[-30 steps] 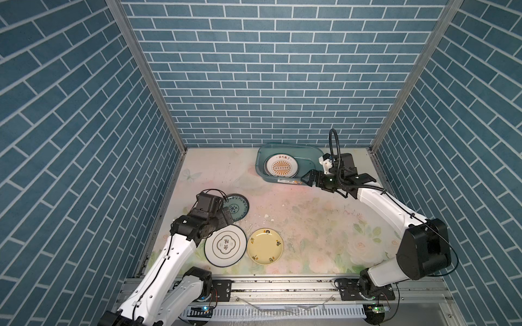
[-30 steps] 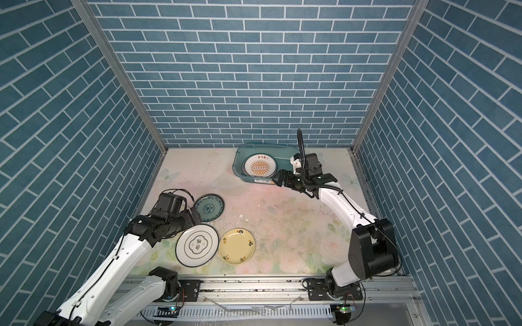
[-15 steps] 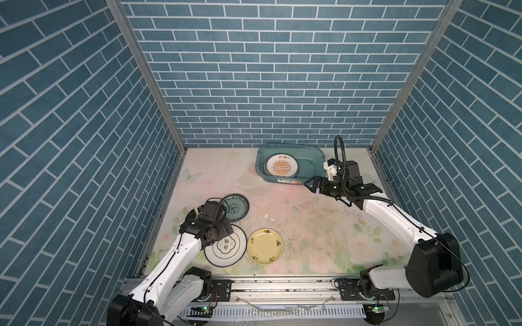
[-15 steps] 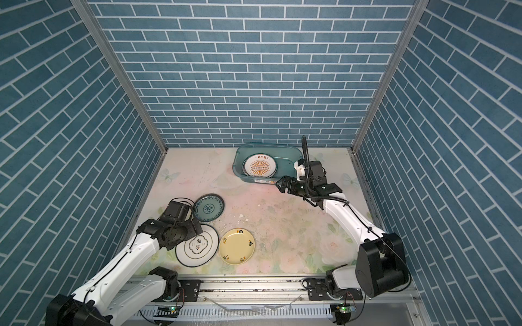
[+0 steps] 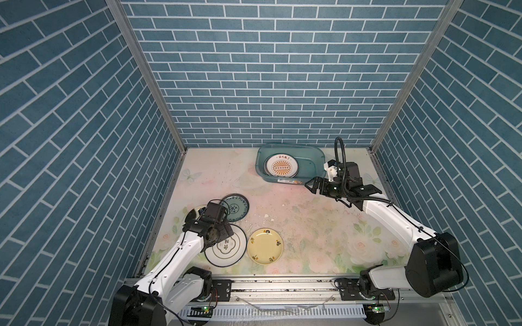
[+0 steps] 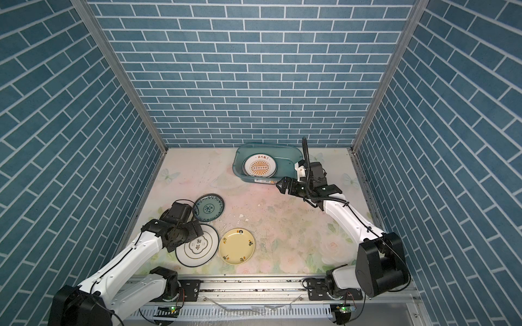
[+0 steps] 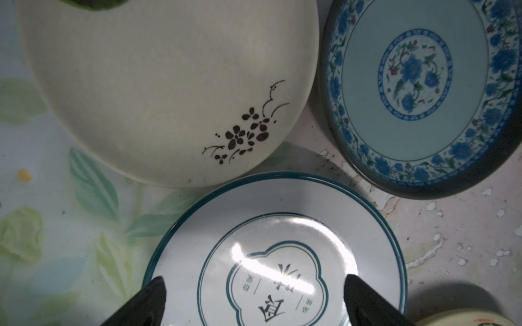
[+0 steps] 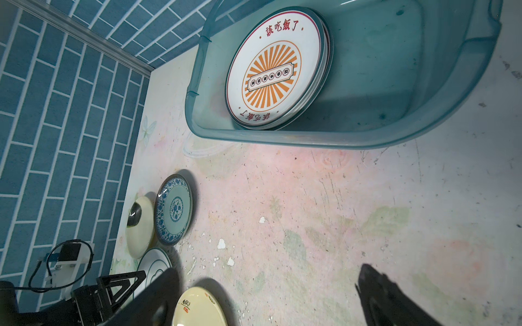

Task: Place the plates into the plastic bin on the countertop
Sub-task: Move the plate to the bottom-left of the table.

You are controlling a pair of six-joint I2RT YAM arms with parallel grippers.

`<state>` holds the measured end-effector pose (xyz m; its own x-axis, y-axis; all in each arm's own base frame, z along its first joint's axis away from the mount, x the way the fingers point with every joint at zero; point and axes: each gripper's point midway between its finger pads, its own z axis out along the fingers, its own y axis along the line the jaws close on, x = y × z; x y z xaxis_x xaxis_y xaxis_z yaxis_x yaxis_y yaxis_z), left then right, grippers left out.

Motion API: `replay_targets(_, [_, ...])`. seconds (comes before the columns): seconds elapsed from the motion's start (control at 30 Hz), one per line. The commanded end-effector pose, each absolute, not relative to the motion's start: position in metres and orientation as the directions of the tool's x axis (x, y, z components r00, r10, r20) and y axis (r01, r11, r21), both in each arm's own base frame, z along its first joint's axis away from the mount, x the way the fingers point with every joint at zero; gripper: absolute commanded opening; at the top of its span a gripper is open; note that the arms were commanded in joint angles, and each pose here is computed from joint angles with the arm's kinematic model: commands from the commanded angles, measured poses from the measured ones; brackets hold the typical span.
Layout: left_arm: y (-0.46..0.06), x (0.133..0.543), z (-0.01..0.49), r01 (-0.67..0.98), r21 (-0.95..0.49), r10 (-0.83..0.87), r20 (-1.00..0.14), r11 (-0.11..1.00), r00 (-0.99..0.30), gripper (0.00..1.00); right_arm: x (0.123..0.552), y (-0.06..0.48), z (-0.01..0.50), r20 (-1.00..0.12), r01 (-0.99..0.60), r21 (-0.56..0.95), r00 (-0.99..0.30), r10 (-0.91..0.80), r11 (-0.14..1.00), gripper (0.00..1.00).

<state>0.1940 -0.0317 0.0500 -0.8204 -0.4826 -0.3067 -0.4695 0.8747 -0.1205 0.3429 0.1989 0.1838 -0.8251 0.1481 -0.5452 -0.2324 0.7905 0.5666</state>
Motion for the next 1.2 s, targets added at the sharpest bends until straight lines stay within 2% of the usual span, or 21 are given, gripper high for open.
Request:
replay_targets(0.0, [-0.034,0.195,0.04,-0.467,-0.129,-0.483,-0.291,0.875,-0.825,1.0,0.342,0.198,0.184,-0.56,-0.251,0.566,-0.816,0.143,0.786,0.99])
replay_targets(0.2, [-0.038,0.195,0.029,-0.458,-0.123,-0.474,-0.258,0.88,-0.842,1.0,0.341,0.193,0.183,-0.555,-0.237,0.57,-0.817,0.156,0.787,0.99])
replay_targets(0.6, [-0.055,0.203,0.01,-0.462,-0.208,-0.501,-0.224,0.862,-0.836,1.0,0.339,0.188,0.181,-0.541,-0.212,0.583,-0.822,0.18,0.784,0.99])
replay_targets(1.17, [-0.094,0.241,0.006,-0.395,-0.271,-0.457,-0.223,0.878,-0.861,1.0,0.341,0.185,0.176,-0.525,-0.183,0.587,-0.827,0.198,0.789,0.99])
